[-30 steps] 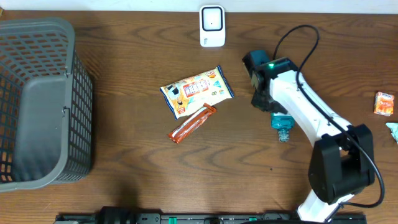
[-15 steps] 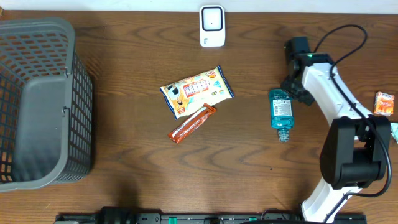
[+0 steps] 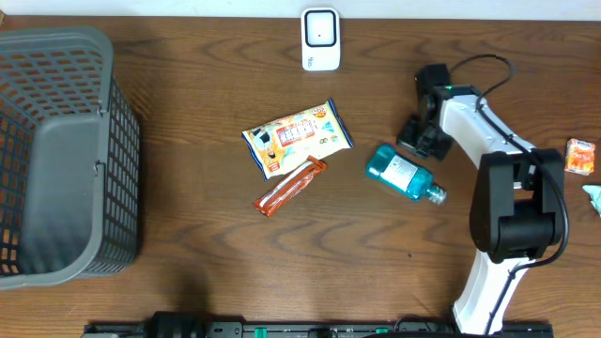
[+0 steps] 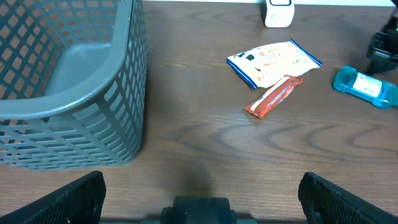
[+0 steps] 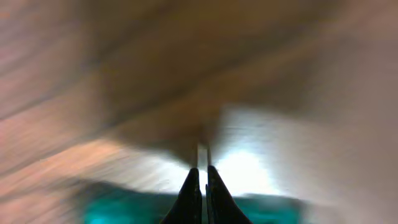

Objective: Scan the item barcode
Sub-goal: 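Release the bottle on the table and raise the right gripper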

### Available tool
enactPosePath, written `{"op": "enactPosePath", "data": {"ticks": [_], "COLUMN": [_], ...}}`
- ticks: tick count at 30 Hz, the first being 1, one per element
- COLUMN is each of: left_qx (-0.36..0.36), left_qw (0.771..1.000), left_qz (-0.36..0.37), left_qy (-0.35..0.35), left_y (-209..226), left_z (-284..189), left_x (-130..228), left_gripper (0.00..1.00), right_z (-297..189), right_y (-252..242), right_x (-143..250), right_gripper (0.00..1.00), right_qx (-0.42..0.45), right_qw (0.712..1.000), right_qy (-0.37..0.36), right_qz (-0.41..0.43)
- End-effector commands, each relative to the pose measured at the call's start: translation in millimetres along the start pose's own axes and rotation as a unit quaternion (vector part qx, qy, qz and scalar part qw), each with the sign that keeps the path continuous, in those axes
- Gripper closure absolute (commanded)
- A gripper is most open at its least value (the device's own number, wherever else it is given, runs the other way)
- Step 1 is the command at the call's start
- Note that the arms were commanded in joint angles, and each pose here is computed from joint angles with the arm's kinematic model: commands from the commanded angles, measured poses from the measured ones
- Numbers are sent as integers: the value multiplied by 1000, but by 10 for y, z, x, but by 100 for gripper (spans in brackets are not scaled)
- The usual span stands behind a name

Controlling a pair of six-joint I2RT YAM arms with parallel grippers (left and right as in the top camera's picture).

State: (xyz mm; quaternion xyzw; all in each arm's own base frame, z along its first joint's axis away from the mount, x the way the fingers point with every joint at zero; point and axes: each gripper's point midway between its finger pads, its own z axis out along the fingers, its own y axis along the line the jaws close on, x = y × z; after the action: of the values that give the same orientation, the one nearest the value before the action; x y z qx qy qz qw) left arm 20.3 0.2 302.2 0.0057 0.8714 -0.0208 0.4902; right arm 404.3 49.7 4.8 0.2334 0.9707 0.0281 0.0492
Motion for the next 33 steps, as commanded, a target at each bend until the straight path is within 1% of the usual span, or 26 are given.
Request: {"op": "enactPosePath", "data": {"ticks": [1, 5, 8, 12, 14, 15, 17, 18, 20, 21, 24, 26, 27, 28, 30, 33], "left_qx": [-1, -1, -1, -1, -1, -1, -1, -1, -1, -1, -1, -1, -1, -1, -1, -1], "left_qw": [999, 999, 999, 999, 999, 999, 999, 999, 999, 999, 999, 999, 999, 999, 999, 999], "left_qz": [-2, -2, -2, -2, -2, -2, -2, -2, -2, -2, -2, -2, -2, -2, -2, -2], "left_qy": [41, 41, 41, 41, 41, 41, 41, 41, 41, 41, 41, 41, 41, 41, 41, 41], "left_y": [0, 0, 0, 0, 0, 0, 0, 0, 0, 0, 0, 0, 0, 0, 0, 0], "left_z": [4, 4, 4, 3, 3, 4, 4, 4, 4, 4, 4, 4, 4, 4, 4, 4], "left_x": [184, 184, 184, 185, 185, 184, 184, 184, 184, 184, 184, 184, 184, 184, 184, 184], "left_gripper": [1, 1, 1, 1, 1, 1, 1, 1, 1, 1, 1, 1, 1, 1, 1, 1], "right_z": [-34, -98, -238, -568, -754, -845, -1005, -1064, -1149, -1182, -1268, -1354, -1376, -1378, -1367, -1352], "right_y": [305, 344, 421, 444, 435, 428, 393, 368, 331, 321, 441, 624, 683, 722, 724, 730], "right_x": [146, 117, 102, 79, 93, 104, 155, 182, 222, 248, 434, 545, 539, 492, 466, 514], "right_gripper": [99, 99, 99, 99, 99, 93, 71, 62, 11, 1, 1, 1, 1, 2, 11, 16], "right_qx": [-72, -77, -92, -88, -86, -86, -81, -78, -72, -71, -93, -134, -150, -164, -167, -160], "right_qw": [993, 993, 989, 989, 991, 992, 995, 995, 989, 981, 953, 935, 933, 940, 947, 947], "right_qy": [30, 28, 33, 39, 42, 42, 51, 55, 63, 70, 133, 183, 189, 178, 165, 169], "right_qz": [-84, -90, -114, -112, -94, -77, -10, 31, 116, 164, 256, 271, 266, 242, 218, 220]}}
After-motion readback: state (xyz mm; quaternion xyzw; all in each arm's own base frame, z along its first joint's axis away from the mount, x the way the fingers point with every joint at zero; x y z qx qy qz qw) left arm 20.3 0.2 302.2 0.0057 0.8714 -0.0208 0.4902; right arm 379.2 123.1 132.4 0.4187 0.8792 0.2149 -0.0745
